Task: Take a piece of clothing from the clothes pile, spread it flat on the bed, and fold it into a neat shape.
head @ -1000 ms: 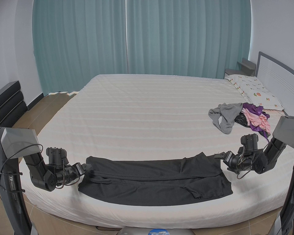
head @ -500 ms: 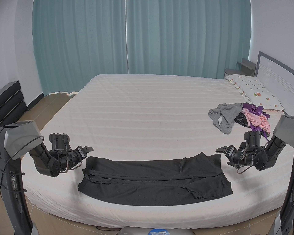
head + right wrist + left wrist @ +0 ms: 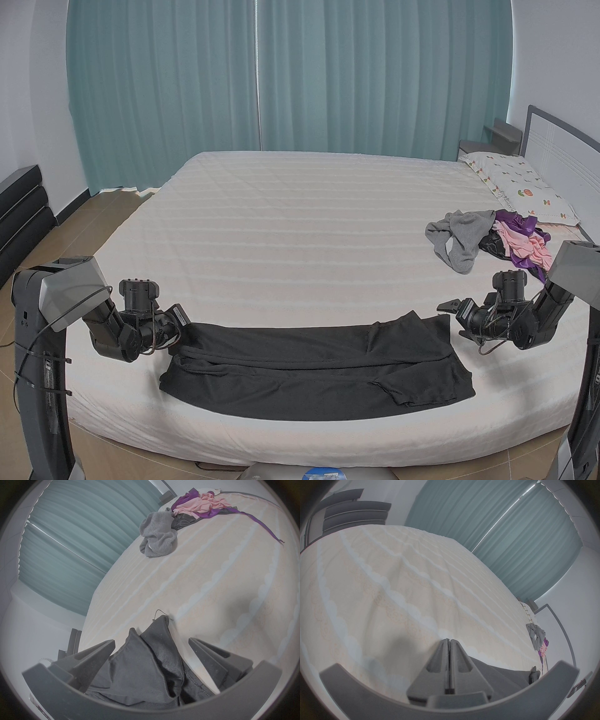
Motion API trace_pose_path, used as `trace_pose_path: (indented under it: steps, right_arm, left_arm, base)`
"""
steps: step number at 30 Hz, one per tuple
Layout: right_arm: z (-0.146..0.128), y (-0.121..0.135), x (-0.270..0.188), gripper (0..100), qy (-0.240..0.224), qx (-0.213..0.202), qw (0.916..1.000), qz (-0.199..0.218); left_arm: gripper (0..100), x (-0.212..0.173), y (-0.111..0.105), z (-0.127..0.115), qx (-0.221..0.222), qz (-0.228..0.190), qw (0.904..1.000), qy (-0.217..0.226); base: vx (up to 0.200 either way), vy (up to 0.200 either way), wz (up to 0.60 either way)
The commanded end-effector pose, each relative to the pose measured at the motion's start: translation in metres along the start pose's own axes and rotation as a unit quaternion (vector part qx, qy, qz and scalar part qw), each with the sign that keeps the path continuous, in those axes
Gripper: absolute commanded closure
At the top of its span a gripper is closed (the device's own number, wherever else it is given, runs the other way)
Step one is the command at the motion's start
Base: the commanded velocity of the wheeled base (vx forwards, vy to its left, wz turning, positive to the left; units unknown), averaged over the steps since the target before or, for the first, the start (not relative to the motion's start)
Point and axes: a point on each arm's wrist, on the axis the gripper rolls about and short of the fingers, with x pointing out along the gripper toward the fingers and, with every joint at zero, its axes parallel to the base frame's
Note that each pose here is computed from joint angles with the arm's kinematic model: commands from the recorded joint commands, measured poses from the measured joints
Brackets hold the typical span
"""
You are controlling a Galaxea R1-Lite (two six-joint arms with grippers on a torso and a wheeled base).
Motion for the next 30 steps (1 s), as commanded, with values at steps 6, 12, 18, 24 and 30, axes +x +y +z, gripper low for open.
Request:
trace_pose_path:
  steps: [6, 12, 18, 24, 30]
  right_arm:
    - [0.001, -0.006, 0.019, 0, -0.002, 0.002, 1.0000, 0.002]
    - [0.000, -0.005, 0.029, 0, -0.013, 0.014, 0.9997, 0.017]
    - [-0.003, -0.007, 0.036, 0, -0.016, 0.011, 0.9996, 0.023]
    - [-0.004, -0.011, 0.043, 100, -0.016, 0.012, 0.9996, 0.020]
    - [-0.003, -0.011, 0.045, 100, -0.020, 0.012, 0.9995, 0.020]
  left_arm:
    - [100, 0.002, 0.000, 0.011, -0.030, 0.005, 0.9991, -0.029]
    - [100, 0.002, 0.003, 0.012, -0.035, 0.009, 0.9987, -0.035]
    - [100, 0.002, 0.001, 0.006, -0.032, 0.008, 0.9990, -0.028]
    - [100, 0.002, 0.002, 0.005, -0.033, 0.011, 0.9991, -0.025]
    - [100, 0.002, 0.002, 0.005, -0.033, 0.011, 0.9991, -0.025]
  base:
    - [0.000, 0.000, 0.00]
    - [0.000, 0.000, 0.00]
    - [0.000, 0.000, 0.00]
    - [0.000, 0.000, 0.00]
    - [0.000, 0.000, 0.00]
